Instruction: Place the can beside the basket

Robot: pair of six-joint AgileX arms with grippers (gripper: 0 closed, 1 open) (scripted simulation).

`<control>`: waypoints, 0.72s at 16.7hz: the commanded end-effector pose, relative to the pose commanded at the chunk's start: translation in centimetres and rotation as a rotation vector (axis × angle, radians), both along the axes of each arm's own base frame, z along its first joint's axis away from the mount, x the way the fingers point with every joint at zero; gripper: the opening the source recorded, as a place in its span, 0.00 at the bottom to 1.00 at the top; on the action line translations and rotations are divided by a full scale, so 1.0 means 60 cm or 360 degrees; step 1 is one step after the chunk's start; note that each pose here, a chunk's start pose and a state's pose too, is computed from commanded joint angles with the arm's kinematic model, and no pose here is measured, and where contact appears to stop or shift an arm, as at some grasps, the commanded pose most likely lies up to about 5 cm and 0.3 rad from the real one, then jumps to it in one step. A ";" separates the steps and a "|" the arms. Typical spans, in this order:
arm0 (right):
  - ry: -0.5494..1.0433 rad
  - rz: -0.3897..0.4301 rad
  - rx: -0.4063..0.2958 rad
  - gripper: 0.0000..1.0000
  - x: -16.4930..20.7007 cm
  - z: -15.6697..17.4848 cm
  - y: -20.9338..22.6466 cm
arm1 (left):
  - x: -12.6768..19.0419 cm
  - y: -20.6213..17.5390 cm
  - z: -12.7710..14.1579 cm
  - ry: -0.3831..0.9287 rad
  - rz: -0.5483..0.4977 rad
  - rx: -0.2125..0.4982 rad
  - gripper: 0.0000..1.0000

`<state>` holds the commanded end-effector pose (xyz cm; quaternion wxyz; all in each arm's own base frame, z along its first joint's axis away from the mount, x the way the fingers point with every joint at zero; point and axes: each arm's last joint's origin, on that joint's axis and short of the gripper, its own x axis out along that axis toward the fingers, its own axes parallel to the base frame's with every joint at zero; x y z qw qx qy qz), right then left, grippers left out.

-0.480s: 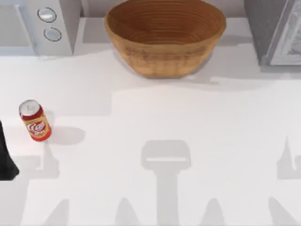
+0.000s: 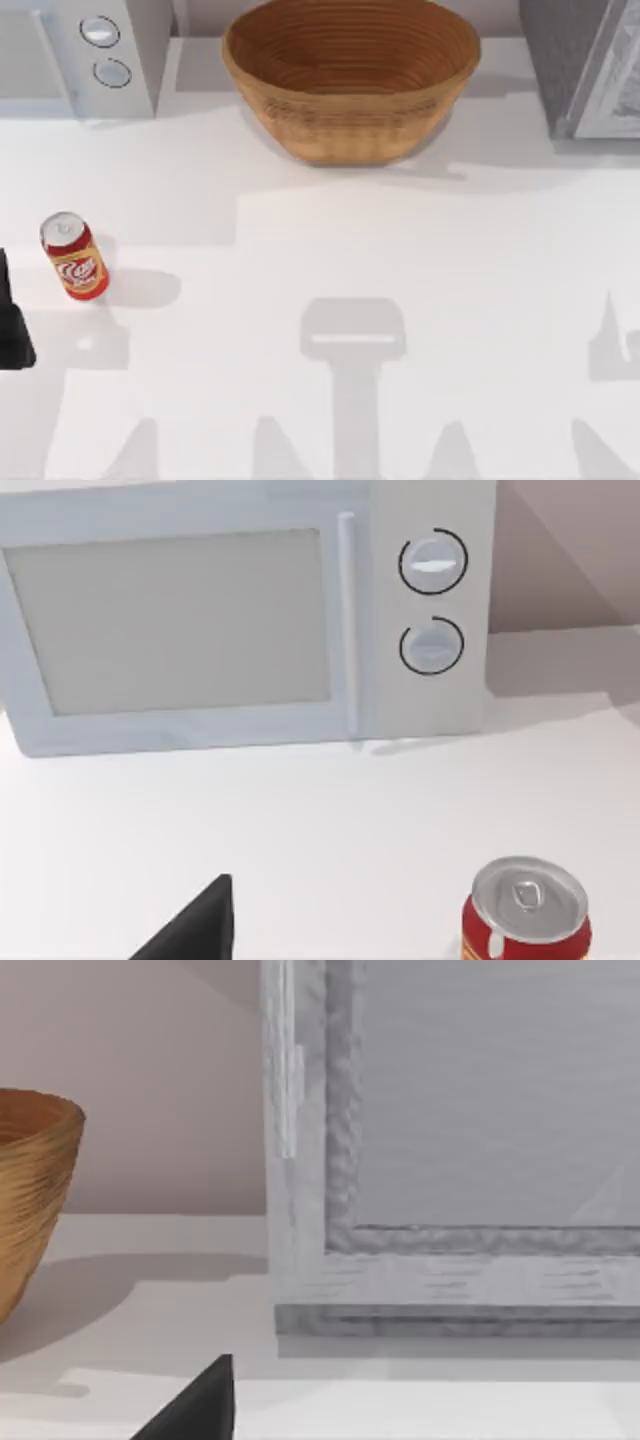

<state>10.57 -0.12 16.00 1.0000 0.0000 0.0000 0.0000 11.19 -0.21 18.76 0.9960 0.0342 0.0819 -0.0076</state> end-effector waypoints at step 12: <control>0.0000 0.0000 0.0000 1.00 0.000 0.000 0.000 | 0.217 -0.023 0.138 0.1289 -0.0428 0.0562 1.00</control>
